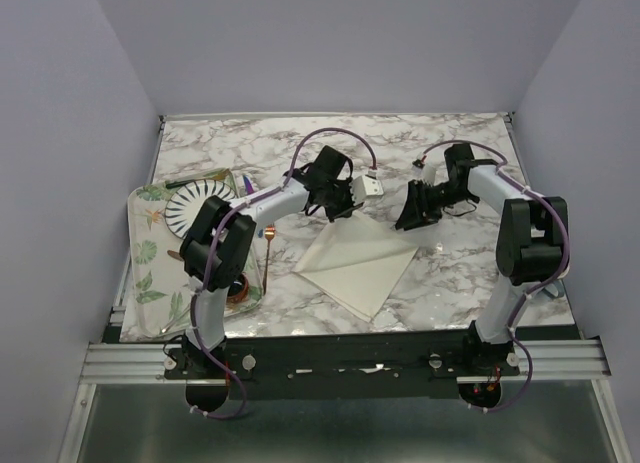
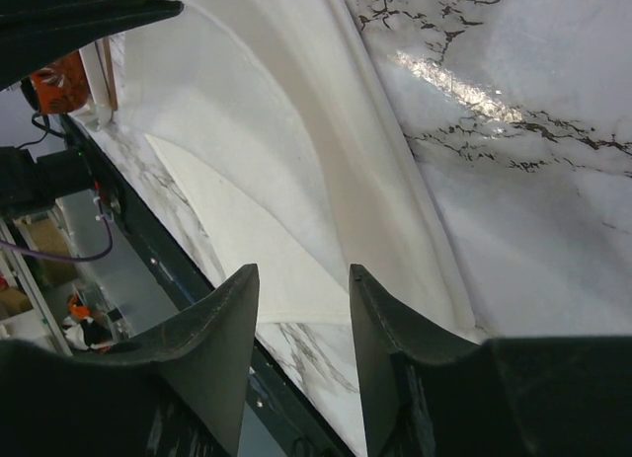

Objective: Fold the napkin into a case and place the utensils inside
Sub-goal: Fold the top corner of the square-folded napkin at the center of the board, then smooth out the upper triangle-folded napkin at the center of the board.

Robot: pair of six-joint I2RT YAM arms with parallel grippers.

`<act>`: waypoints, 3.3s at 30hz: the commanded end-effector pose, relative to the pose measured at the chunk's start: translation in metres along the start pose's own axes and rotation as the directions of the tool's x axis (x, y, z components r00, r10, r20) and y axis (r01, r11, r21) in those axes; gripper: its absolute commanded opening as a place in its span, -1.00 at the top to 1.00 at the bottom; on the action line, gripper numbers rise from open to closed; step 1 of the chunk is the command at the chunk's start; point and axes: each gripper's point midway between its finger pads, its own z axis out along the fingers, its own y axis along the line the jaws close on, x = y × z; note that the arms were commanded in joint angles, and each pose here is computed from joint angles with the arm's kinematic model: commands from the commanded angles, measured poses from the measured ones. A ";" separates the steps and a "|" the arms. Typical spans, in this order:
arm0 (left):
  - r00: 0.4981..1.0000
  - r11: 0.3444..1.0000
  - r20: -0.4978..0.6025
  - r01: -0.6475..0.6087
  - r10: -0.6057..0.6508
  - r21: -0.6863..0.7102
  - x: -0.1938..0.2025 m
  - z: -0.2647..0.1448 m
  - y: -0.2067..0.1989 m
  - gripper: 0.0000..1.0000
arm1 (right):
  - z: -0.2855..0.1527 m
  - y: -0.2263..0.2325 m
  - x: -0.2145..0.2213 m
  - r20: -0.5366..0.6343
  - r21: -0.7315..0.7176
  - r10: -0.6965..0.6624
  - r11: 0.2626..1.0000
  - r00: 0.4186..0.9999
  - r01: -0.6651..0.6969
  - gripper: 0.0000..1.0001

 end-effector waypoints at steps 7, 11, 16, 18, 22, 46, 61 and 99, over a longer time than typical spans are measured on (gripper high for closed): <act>0.999 0.998 0.024 -0.037 0.036 0.059 -0.003 0.013 0.015 0.89 | 0.006 -0.021 -0.002 -0.040 0.051 0.017 0.999 0.999 -0.015 0.09; 1.000 0.998 0.015 -0.014 0.013 0.058 0.004 0.015 0.022 0.89 | 0.006 -0.021 -0.002 -0.043 0.049 0.021 0.999 0.999 -0.018 0.10; 1.000 0.998 0.012 -0.001 0.000 0.055 0.010 0.016 0.027 0.89 | 0.006 -0.020 -0.004 -0.042 0.045 0.024 0.999 0.999 -0.022 0.10; 1.000 0.999 0.012 0.003 -0.003 0.053 0.012 0.018 0.029 0.87 | 0.006 -0.019 -0.004 -0.041 0.040 0.025 0.999 0.999 -0.023 0.10; 1.000 0.999 0.015 0.005 -0.005 0.047 0.011 0.018 0.034 0.83 | 0.005 -0.019 -0.004 -0.042 0.042 0.028 0.999 0.999 -0.026 0.10; 0.999 0.998 0.024 -0.024 0.023 0.056 0.012 0.030 0.041 0.80 | 0.005 -0.017 0.002 -0.050 0.038 0.038 0.999 0.998 -0.036 0.18; 0.978 0.983 0.147 0.159 -0.145 -0.089 -0.033 -0.028 0.081 -0.21 | -0.009 0.019 -0.004 0.006 -0.084 -0.036 0.996 0.999 0.036 0.06; 0.242 0.195 -0.032 0.845 -0.970 0.498 0.031 -0.051 -0.115 -0.62 | 0.106 0.089 0.040 -0.233 -0.320 0.015 0.943 0.972 -0.092 -1.00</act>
